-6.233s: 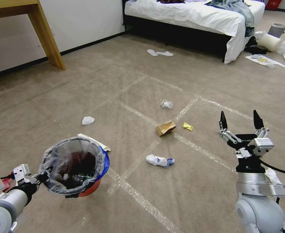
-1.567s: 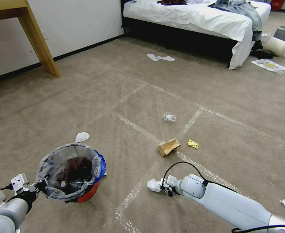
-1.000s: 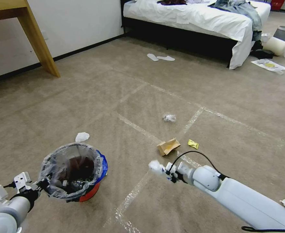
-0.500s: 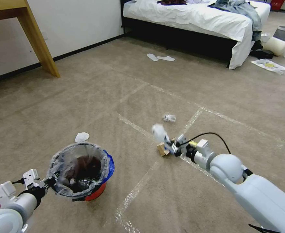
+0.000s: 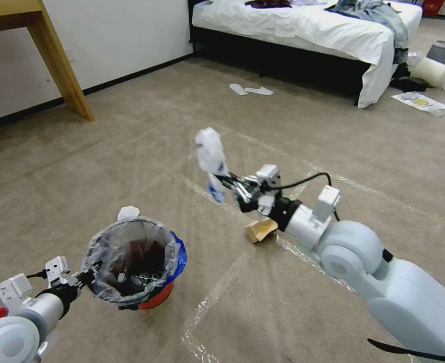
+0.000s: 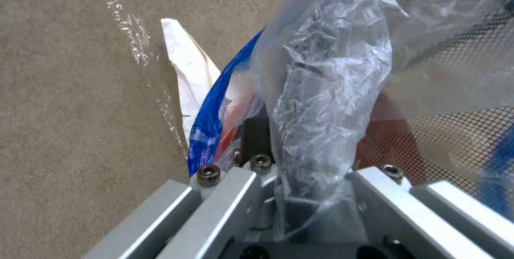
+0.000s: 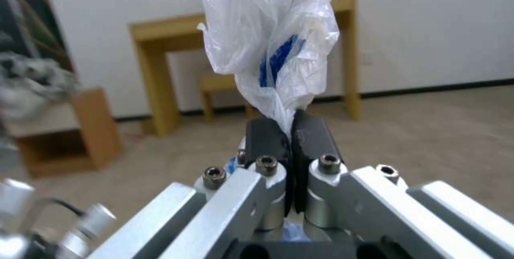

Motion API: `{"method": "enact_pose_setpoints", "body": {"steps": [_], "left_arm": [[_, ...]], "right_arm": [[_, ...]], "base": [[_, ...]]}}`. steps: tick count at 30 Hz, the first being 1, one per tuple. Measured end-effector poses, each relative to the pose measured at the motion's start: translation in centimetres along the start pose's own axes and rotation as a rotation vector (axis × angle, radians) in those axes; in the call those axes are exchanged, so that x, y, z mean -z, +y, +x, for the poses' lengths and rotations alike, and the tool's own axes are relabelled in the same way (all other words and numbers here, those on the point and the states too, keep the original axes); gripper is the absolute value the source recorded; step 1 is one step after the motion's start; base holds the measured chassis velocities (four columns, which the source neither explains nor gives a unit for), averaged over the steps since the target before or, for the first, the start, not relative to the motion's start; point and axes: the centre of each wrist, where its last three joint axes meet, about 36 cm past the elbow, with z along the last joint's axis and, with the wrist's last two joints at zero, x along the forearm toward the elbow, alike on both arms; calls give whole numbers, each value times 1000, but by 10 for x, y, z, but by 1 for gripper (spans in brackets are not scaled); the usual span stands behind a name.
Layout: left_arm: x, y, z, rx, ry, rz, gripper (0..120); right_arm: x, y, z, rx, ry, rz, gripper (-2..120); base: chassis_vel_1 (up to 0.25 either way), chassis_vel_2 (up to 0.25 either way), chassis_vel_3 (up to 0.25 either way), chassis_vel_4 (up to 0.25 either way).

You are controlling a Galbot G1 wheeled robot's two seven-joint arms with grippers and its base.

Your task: Pick up the trash bin and place the garbage on the floor into it.

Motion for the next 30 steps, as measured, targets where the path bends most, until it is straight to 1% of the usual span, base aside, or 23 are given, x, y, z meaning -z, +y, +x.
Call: {"method": "enact_pose_setpoints", "body": {"steps": [2,3,4,6,7,9,10,12,13,14,15,16,17,21,22,25,28,30], "left_arm": [[-1,-1,0,-3,3,0,1],[-1,-1,0,-2,3,0,1],[-1,-1,0,-2,3,0,1],[0,-1,0,-3,3,0,1],[0,-1,0,-3,3,0,1],[0,-1,0,-3,3,1,1],[0,-1,0,-3,3,1,1],[0,-2,1,-6,1,2,1],[0,-2,1,-6,1,2,1],[0,-3,2,-8,-1,3,1],[1,-3,2,-9,-2,3,1],[1,-4,3,-11,-3,3,1],[1,-4,3,-11,-3,3,1],[3,-7,6,-21,-10,4,1],[3,-7,6,-21,-10,4,1],[5,-9,9,-25,-19,3,1],[5,-9,11,-25,-21,1,1],[7,-9,13,-25,-26,0,1]], "right_arm": [[-6,8,-24,63,-42,-56,0],[-8,11,-32,83,-50,-75,0],[-8,11,-32,83,-50,-75,0],[-18,21,-54,138,-61,-119,0],[-18,21,-54,138,-61,-119,0],[-33,32,-79,207,-57,-152,0],[-33,32,-79,207,-57,-152,0],[-47,41,-98,254,-49,-171,0],[-47,41,-98,254,-49,-171,0],[-57,46,-108,277,-37,-183,0],[-62,49,-111,285,-30,-187,0],[-74,53,-116,297,-4,-192,0],[-74,53,-116,297,-4,-192,0],[-98,62,-118,312,45,-201,0],[-98,62,-118,312,45,-201,0],[-119,68,-120,318,78,-205,0],[-123,68,-119,317,87,-206,0],[-134,71,-114,317,110,-209,0]], "base": [[0,0,0,0],[0,0,0,0],[0,0,0,0],[0,0,0,0],[0,0,0,0],[0,0,0,0],[0,0,0,0],[0,0,0,0],[0,0,0,0],[0,0,0,0],[0,0,0,0],[0,0,0,0],[0,0,0,0],[0,0,0,0],[0,0,0,0],[0,0,0,0],[0,0,0,0],[0,0,0,0]]}}
